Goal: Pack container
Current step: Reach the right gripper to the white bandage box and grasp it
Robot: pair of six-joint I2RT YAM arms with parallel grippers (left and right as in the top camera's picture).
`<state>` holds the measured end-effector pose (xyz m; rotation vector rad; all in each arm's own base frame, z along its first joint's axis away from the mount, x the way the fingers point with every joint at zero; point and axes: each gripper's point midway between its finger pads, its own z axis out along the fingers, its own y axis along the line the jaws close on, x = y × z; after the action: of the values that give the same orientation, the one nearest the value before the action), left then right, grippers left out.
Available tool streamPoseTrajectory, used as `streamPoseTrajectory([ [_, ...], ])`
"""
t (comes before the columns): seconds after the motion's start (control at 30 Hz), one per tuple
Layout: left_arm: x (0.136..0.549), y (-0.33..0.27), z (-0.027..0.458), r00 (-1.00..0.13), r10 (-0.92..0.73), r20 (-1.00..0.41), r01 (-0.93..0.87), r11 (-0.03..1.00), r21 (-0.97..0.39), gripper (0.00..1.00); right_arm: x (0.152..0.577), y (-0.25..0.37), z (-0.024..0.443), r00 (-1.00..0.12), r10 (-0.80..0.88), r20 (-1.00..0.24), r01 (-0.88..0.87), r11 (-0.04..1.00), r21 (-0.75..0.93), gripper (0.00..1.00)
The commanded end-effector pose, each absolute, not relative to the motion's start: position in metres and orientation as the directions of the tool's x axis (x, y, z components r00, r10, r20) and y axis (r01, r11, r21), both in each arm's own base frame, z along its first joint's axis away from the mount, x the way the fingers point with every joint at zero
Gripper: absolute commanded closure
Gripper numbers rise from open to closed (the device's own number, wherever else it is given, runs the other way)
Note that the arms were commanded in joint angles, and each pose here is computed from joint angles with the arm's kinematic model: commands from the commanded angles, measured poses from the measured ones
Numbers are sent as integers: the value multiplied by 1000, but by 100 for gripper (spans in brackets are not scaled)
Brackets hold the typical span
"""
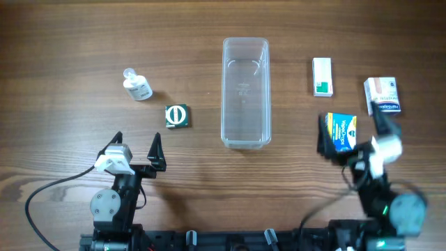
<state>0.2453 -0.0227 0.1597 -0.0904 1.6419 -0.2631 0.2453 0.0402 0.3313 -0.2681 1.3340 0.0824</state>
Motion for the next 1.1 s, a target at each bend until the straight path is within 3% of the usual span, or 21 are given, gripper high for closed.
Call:
streamPoseTrajectory([
  [0.0, 245, -23, 158, -93, -197, -976, 108, 972, -207, 0, 295, 14, 341, 22, -182, -983, -94, 978, -184, 0],
  [0.17, 245, -23, 158, -93, -197, -976, 108, 972, -207, 0, 363, 19, 311, -464, -160, -872, -212, 975, -66, 0],
  [0.33, 245, -23, 158, -93, -197, -976, 107, 972, -207, 0, 393, 15, 270, -661, -149, -736, -207, 978, -11, 0],
  [0.4, 245, -23, 158, -93, -197, -976, 107, 972, -207, 0, 400, -9, 244, -738, 0, -675, -23, 999, 25, 0],
  [0.47, 245, -23, 158, -93, -197, -976, 107, 972, -207, 0, 403, -32, 229, -753, 149, -641, 131, 988, 76, 0],
  [0.6, 245, -23, 158, -93, -197, -976, 108, 972, -207, 0, 396, -77, 210, -758, 282, -588, 290, 953, 84, 0],
  [0.73, 245, -23, 158, -93, -197, -976, 107, 972, -207, 0, 400, -105, 201, -802, 99, -589, 175, 982, -73, 0],
  [0.9, 245, -23, 158, -93, -197, -976, 108, 972, -207, 0, 420, -177, 182, -779, 119, -616, 315, 923, -220, 0],
  [1.07, 245, -23, 158, -93, -197, -976, 107, 972, -207, 0, 416, -194, 139, -880, -28, -475, 147, 933, -327, 0],
])
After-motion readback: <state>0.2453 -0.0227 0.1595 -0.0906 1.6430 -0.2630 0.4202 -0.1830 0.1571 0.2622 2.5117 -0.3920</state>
